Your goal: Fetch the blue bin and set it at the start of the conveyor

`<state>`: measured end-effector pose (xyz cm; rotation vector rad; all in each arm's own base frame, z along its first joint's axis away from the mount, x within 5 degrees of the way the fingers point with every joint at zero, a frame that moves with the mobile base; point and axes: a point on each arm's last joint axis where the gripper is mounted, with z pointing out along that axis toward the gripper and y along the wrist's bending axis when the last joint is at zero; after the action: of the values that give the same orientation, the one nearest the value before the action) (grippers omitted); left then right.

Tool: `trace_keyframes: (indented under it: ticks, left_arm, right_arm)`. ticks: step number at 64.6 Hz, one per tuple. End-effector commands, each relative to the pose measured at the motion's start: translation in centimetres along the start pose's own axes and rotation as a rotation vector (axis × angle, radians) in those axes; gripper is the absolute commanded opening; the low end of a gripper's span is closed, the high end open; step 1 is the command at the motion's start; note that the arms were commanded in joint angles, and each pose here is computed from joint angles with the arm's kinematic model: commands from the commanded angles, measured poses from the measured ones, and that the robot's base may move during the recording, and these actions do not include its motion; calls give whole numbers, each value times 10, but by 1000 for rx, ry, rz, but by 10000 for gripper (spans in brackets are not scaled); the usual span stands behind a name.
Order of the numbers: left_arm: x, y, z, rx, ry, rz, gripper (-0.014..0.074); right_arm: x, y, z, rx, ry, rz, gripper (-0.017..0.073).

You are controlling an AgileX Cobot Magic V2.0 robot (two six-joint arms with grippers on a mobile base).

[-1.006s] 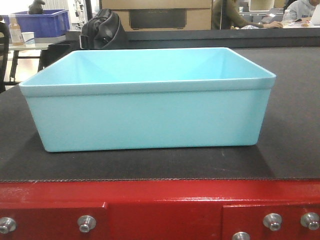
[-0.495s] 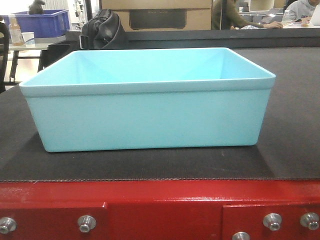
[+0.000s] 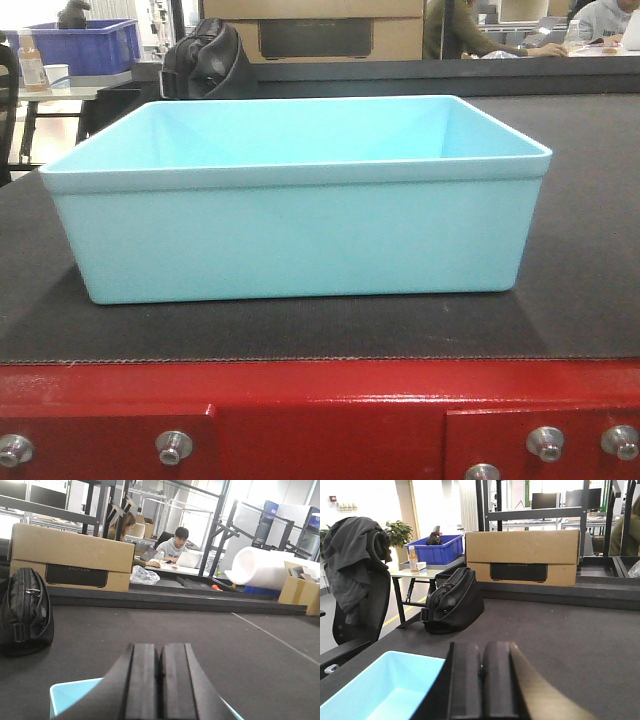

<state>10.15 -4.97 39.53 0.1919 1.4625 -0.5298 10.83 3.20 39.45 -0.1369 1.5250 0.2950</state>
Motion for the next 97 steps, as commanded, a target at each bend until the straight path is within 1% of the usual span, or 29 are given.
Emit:
trace_keyframes:
  ticks: [1, 24, 30, 31, 33, 34, 36, 37, 39, 41, 46, 54, 59, 69, 74, 92, 96, 97]
  left_arm:
    - [-2, -1, -2, 6, -24, 0, -111]
    - [-2, -1, -2, 6, -24, 0, -111]
    - [-2, -1, -2, 6, -24, 0, -111]
    - [-2, -1, -2, 6, -24, 0, -111]
    - [-2, -1, -2, 6, -24, 0, -111]
    - [-2, -1, -2, 6, -24, 0, -111]
    - [-2, -1, -2, 6, -24, 0, -111]
    - [-2, -1, -2, 6, -24, 0, -111]
    - [-2, -1, -2, 6, -24, 0, -111]
    - [-2, -1, -2, 6, -24, 0, -111]
    - [-2, -1, -2, 6, -24, 0, -111]
    - [-2, -1, -2, 6, -24, 0, -111]
    - [-2, -1, -2, 6, -24, 0, -111]
    - [-2, -1, -2, 6, -24, 0, -111]
    - [-2, -1, -2, 6, -24, 0, -111]
    - [-2, -1, -2, 6, -24, 0, -111]
    - [-2, -1, -2, 6, -24, 0, -111]
    - [-2, -1, -2, 6, -24, 0, -111]
  right_arm:
    - [-2, 0, -2, -5, -20, -19, -161]
    - [-2, 0, -2, -5, -20, -19, -161]
    - [0, -3, -2, 22, -3, -23, -161]
    - [0, -3, -2, 30, -4, -29, -161]
    - [2, -5, -3, 45, 4, -74, -161]
    - [4, -7, -3, 56, 6, -109, -161]
    - [6, -9, -5, 71, 9, -161, -161]
    - [9, -11, -6, 83, 11, -198, -161]
    - [13, -13, -7, 102, 15, -231, -161]
    - [19, -17, -9, 128, 22, -241, -161]
    - [34, -25, -15, 198, 26, -201, -161]
    - [65, -34, -28, 287, -12, -205, -161]
    - [86, -36, -36, 314, -17, -182, -161]
    - [125, -37, -49, 325, 11, -173, -161]
    - [139, -37, -54, 325, 14, -173, -161]
    - [175, -36, -68, 324, -25, -179, -161]
    - [177, -36, -68, 324, -35, -155, -161]
    - [176, -36, -68, 323, -45, -140, -161]
